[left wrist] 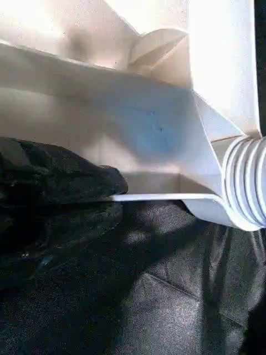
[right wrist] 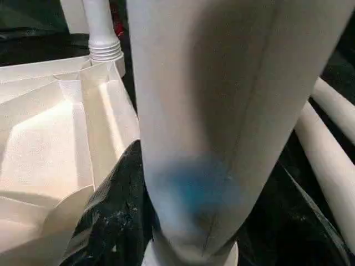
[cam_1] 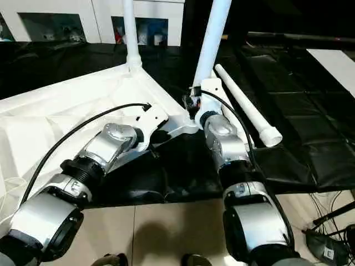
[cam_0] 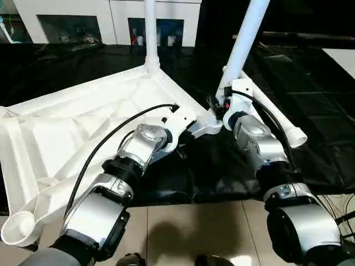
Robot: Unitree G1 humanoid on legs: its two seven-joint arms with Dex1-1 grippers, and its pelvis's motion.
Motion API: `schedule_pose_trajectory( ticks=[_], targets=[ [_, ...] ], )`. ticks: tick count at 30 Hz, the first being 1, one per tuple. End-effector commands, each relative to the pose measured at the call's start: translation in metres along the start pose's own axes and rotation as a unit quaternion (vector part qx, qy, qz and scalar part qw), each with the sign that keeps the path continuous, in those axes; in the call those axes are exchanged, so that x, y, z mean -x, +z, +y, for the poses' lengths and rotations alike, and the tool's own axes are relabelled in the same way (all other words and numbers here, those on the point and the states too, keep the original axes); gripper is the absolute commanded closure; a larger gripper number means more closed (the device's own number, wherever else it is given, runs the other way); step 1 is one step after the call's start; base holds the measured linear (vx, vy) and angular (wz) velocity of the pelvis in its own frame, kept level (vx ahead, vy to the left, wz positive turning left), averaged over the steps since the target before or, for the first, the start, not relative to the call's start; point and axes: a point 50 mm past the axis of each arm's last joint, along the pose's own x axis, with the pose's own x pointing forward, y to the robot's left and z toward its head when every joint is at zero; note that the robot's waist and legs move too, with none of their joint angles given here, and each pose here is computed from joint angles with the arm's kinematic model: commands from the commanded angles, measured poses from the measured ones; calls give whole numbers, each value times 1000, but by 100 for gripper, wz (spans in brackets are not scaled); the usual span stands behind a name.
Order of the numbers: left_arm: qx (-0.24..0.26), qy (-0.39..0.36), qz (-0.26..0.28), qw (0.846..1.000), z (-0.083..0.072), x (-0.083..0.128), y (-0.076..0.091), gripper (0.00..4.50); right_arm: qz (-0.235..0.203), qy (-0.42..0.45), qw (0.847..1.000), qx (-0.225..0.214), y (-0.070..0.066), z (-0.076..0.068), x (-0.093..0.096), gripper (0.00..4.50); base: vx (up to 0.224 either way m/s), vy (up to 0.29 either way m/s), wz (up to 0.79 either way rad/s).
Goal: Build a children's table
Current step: Rotate leg to tighten
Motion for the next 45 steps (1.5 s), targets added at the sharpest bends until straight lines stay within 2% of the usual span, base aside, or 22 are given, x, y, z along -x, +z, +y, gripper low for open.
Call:
schedule_pose_trajectory(
  ticks=[1, 2, 3, 4, 6, 13, 15, 19, 21, 23, 24, 28, 32, 37, 43, 44, 45],
  targets=[
    [-29, 4, -38, 999, 1, 1, 24, 450, 131, 30, 991, -24, -63, 12, 9, 268, 0, 0, 0],
    [-29, 5, -38, 999, 2, 1, 24, 450, 124, 31, 991, -27, -59, 10, 9, 268, 0, 0, 0],
    [-30, 5, -38, 999, 3, 2, 24, 450, 118, 33, 992, -32, -56, 9, 8, 233, 0, 0, 0],
    [-30, 5, -38, 999, 3, 2, 24, 450, 114, 34, 992, -35, -54, 8, 7, 233, 0, 0, 0],
    [-30, 5, -40, 999, 4, 2, 25, 450, 103, 37, 993, -41, -49, 6, 6, 198, 0, 0, 0],
    [-33, 3, -42, 999, 5, 4, 25, 450, 53, 63, 996, -32, -29, 7, 2, 150, 0, 0, 0],
    [-34, 3, -43, 998, 6, 5, 25, 450, 46, 65, 996, -30, -26, 7, 2, 120, 0, 0, 0],
    [-38, 1, -44, 998, 8, 6, 26, 450, 12, 72, 997, -19, -12, 3, 2, 100, 0, 0, 0],
    [-41, 0, -45, 998, 9, 7, 27, 450, -15, 72, 997, -17, -4, 1, 2, 71, 0, 0, 0],
    [-43, 0, -45, 998, 9, 7, 27, 450, -22, 75, 997, -17, -2, 1, 3, 63, 0, 0, 0],
    [-46, -2, -46, 998, 10, 8, 27, 450, -34, 80, 996, -16, 1, 0, 4, 42, 0, 0, 0],
    [-62, -17, -54, 997, 10, 11, 27, 450, -58, 79, 995, -1, 8, -4, 8, 18, 0, 0, 0],
    [-80, -42, -65, 994, 13, 21, 22, 450, -77, 90, 993, 24, 16, -10, 16, 18, 0, 0, 0],
    [-107, -94, -88, 986, 18, 44, 11, 450, -76, 151, 984, 64, 22, -19, 39, 18, 0, 0, 0],
    [-139, -129, -105, 976, 19, 62, 3, 450, -51, 195, 977, 75, 21, -28, 55, 18, 0, 0, 0],
    [-149, -144, -110, 972, 19, 68, 0, 450, -37, 219, 972, 79, 20, -31, 61, 18, 0, 0, 0],
    [-157, -162, -106, 968, 20, 75, -6, 450, -19, 270, 959, 88, 18, -31, 73, 18, 0, 0, 0]
  ],
)
